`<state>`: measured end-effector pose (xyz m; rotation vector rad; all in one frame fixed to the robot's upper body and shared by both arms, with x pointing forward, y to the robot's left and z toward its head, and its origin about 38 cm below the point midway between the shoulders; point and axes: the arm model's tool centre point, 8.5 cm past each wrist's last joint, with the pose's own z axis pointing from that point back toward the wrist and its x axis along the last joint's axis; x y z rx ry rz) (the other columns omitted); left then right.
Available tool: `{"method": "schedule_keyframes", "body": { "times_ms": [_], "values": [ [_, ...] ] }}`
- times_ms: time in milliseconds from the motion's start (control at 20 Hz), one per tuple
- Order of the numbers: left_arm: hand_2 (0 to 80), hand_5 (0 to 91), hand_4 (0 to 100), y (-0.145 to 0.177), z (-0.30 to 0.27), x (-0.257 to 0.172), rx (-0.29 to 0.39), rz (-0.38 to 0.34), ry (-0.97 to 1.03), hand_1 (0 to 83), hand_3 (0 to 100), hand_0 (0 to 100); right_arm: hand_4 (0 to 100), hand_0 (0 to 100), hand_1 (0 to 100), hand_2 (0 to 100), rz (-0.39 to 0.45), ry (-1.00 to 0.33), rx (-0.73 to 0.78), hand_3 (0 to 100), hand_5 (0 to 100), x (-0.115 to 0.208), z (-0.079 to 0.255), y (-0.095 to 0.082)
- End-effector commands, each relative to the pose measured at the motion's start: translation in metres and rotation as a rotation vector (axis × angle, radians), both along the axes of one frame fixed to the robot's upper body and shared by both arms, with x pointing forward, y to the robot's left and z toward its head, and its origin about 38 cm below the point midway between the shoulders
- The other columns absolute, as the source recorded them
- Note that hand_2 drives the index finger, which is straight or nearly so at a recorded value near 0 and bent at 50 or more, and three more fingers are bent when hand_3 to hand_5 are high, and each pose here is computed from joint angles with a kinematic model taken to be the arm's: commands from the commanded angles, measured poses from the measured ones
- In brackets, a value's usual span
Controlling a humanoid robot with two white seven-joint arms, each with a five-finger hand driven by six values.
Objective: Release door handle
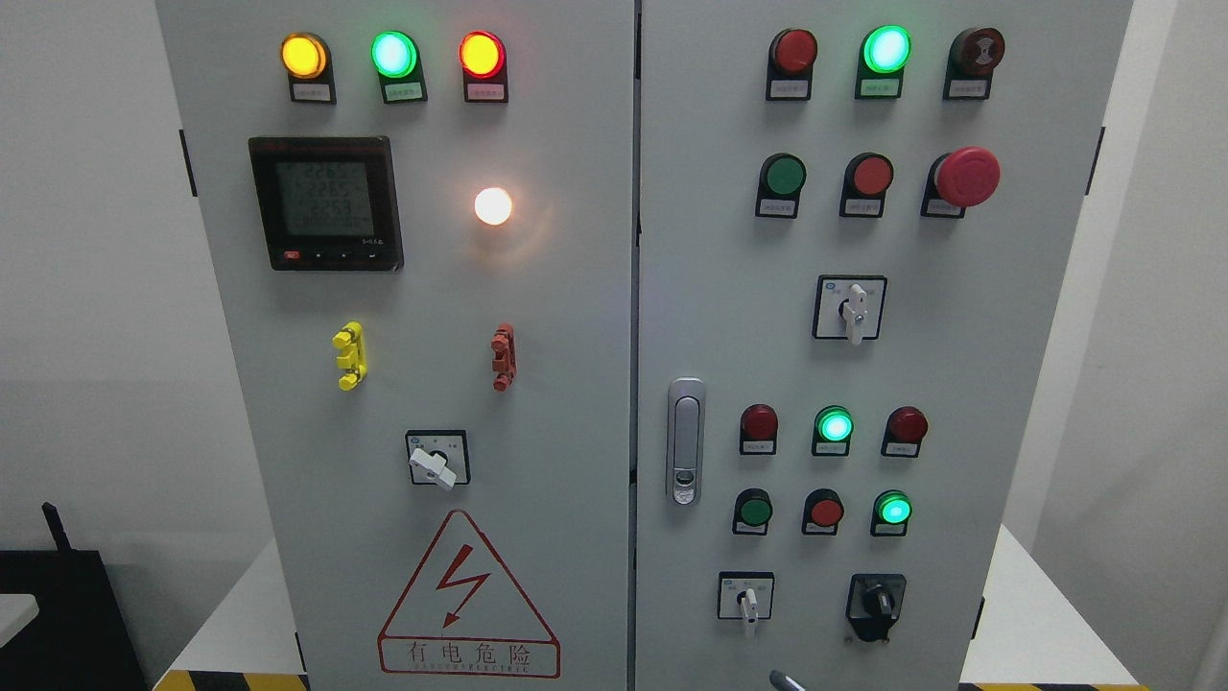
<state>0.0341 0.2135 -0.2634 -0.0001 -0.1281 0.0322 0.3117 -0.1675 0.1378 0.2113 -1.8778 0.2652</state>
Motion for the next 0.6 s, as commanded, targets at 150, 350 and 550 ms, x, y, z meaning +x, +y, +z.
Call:
{"method": "schedule_keyframes", "body": {
  "times_ms": [150, 350, 550],
  "values": [
    [0.0, 0.0, 0, -0.0001, 0.0, 0.0033, 0.002, -0.027, -0.01, 38.9, 0, 12, 0, 38, 0, 0, -0.01, 0.0, 0.001, 0, 0, -0.001, -0.0008, -0.0031],
    [0.0, 0.0, 0, -0.0001, 0.0, 0.0033, 0.002, -0.027, -0.01, 38.9, 0, 12, 0, 38, 0, 0, -0.009, 0.004, 0.001, 0, 0, -0.0027, -0.0022, -0.0024],
    [0.0, 0.0, 0, -0.0001, 0.0, 0.0033, 0.002, -0.027, -0.01, 38.9, 0, 12, 0, 38, 0, 0, -0.021, -0.032, -0.038, 0, 0, -0.0036, 0.0025, 0.0027]
  ]
}}
